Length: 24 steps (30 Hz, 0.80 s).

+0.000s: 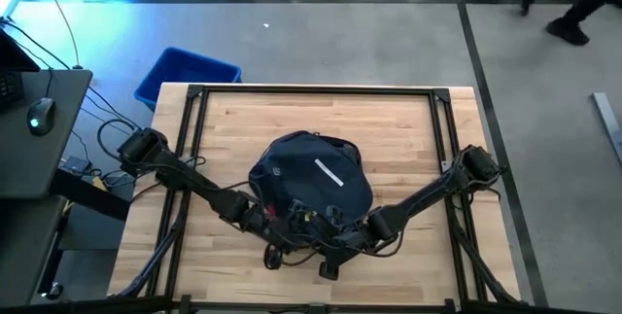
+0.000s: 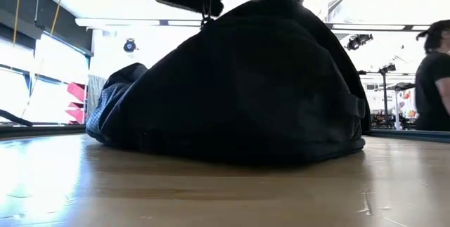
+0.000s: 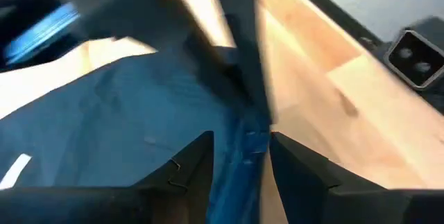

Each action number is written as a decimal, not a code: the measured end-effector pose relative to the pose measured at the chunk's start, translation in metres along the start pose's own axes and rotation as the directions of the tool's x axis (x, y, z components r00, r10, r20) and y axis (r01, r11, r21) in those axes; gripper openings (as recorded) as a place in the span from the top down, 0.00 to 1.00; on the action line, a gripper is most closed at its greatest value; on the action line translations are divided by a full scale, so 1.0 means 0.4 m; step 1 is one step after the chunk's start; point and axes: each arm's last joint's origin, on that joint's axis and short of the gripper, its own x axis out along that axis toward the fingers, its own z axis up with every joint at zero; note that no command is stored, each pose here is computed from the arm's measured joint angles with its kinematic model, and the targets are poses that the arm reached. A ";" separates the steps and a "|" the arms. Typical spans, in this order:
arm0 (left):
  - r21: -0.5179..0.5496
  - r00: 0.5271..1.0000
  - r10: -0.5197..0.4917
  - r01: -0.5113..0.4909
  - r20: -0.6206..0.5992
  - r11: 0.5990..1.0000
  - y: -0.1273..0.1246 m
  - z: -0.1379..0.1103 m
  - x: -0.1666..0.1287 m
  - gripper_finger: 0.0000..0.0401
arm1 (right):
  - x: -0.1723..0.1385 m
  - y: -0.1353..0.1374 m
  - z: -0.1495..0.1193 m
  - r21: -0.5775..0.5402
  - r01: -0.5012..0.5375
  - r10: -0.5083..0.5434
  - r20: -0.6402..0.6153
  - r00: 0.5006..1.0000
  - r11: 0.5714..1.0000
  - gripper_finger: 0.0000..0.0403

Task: Unpack backpack
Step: Close the blue backpack

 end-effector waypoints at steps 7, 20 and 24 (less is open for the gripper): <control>-0.016 0.996 0.004 -0.006 -0.092 1.000 0.021 -0.040 0.022 0.60 | 0.001 -0.001 0.000 0.008 0.001 -0.001 -0.001 1.000 1.000 1.00; 0.014 0.994 0.012 -0.011 -0.108 1.000 0.021 -0.038 0.056 0.83 | 0.003 -0.002 -0.004 0.049 0.008 -0.008 -0.010 1.000 0.999 1.00; 0.002 0.988 0.058 -0.058 -0.142 0.998 0.028 -0.032 0.044 0.98 | 0.011 -0.010 -0.023 0.090 0.024 -0.020 -0.044 0.999 0.996 1.00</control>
